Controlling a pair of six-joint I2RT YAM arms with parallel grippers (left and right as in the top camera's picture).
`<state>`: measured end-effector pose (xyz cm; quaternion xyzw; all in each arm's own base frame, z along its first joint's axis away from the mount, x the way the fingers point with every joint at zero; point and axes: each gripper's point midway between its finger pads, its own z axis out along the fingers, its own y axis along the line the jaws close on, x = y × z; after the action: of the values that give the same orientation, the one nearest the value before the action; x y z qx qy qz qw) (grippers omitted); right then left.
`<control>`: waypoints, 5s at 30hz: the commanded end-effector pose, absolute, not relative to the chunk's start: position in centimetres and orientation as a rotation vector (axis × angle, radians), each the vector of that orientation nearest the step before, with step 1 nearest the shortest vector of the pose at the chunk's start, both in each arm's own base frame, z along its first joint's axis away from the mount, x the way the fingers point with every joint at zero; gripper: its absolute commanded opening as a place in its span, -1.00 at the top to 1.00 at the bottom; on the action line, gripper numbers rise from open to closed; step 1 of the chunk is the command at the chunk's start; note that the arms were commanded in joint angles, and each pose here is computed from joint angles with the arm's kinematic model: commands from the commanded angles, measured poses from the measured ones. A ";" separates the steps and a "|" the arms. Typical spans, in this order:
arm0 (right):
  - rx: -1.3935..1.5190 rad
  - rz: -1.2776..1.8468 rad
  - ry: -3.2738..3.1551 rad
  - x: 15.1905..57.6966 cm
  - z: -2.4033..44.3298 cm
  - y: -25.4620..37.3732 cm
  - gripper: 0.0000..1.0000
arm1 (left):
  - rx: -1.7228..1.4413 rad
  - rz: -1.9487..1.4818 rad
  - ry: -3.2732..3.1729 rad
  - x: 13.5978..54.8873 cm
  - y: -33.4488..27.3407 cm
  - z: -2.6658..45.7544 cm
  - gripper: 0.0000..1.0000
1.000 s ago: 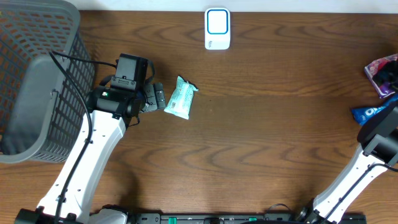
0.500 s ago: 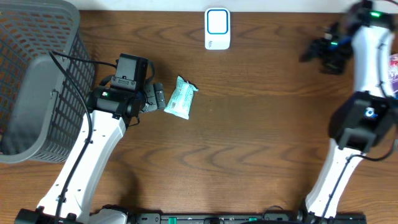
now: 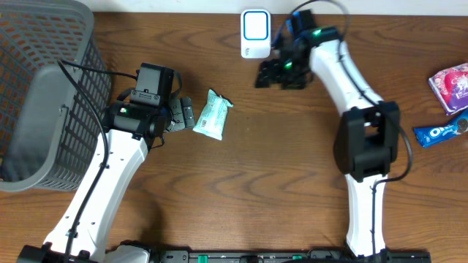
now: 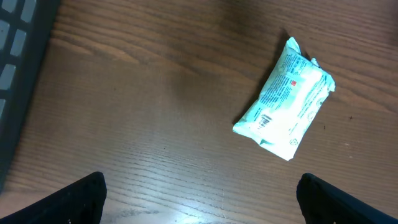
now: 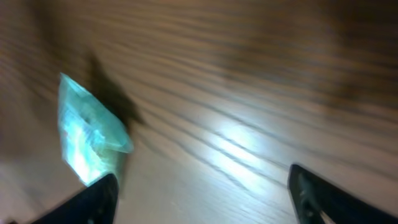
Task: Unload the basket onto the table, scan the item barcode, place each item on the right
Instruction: 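Move the right gripper to the mint-green wipes pack and grasp it, then lift the wipes pack and hold it in front of the scanner, then carry the wipes pack to the right edge of the table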
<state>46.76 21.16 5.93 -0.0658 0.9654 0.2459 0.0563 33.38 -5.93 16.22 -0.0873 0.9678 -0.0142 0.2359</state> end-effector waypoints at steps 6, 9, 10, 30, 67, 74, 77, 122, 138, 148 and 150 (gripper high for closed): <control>-0.025 1.161 2.901 43.4 5.1 29.7 -0.47 | -0.264 -0.026 2.648 33.5 -5.7 16.3 -0.96; 0.008 1.159 2.930 42.1 3.9 31.1 -0.41 | -0.264 -0.026 2.648 33.5 -5.7 16.3 -0.96; 0.047 1.136 2.952 41.8 3.5 31.1 -0.36 | -0.264 -0.026 2.648 33.5 -5.7 16.3 -0.96; 0.155 1.068 2.933 40.4 -1.3 32.2 0.98 | -0.264 -0.026 2.648 33.5 -5.7 16.3 -0.96; 0.046 -0.841 2.625 40.8 3.2 13.0 0.95 | -0.264 -0.026 2.648 33.6 -5.7 16.4 -0.96; 0.017 -0.449 2.748 40.3 4.1 20.8 0.08 | -0.264 -0.026 2.648 33.5 -5.7 16.3 -0.96; 0.014 -0.378 2.750 41.1 6.7 22.0 -0.39 | -0.264 -0.026 2.648 33.5 -5.7 16.3 -0.96; -0.017 0.399 2.952 45.0 4.6 19.0 0.98 | -0.264 -0.026 2.648 33.5 -5.7 16.3 -0.96; 0.292 0.626 2.251 59.6 16.0 22.9 0.98 | -0.264 -0.026 2.648 33.5 -5.7 16.3 -0.96; 0.355 0.615 2.220 61.0 14.6 22.1 0.90 | -0.264 -0.026 2.648 33.5 -5.7 16.3 -0.96; 0.368 0.593 2.238 61.0 15.2 20.6 0.98 | -0.264 -0.026 2.648 33.5 -5.7 16.3 -0.96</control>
<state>60.38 22.62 13.76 0.1278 0.8836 0.2434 0.3790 33.38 -5.94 16.23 -0.0873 0.9677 -0.0143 0.2360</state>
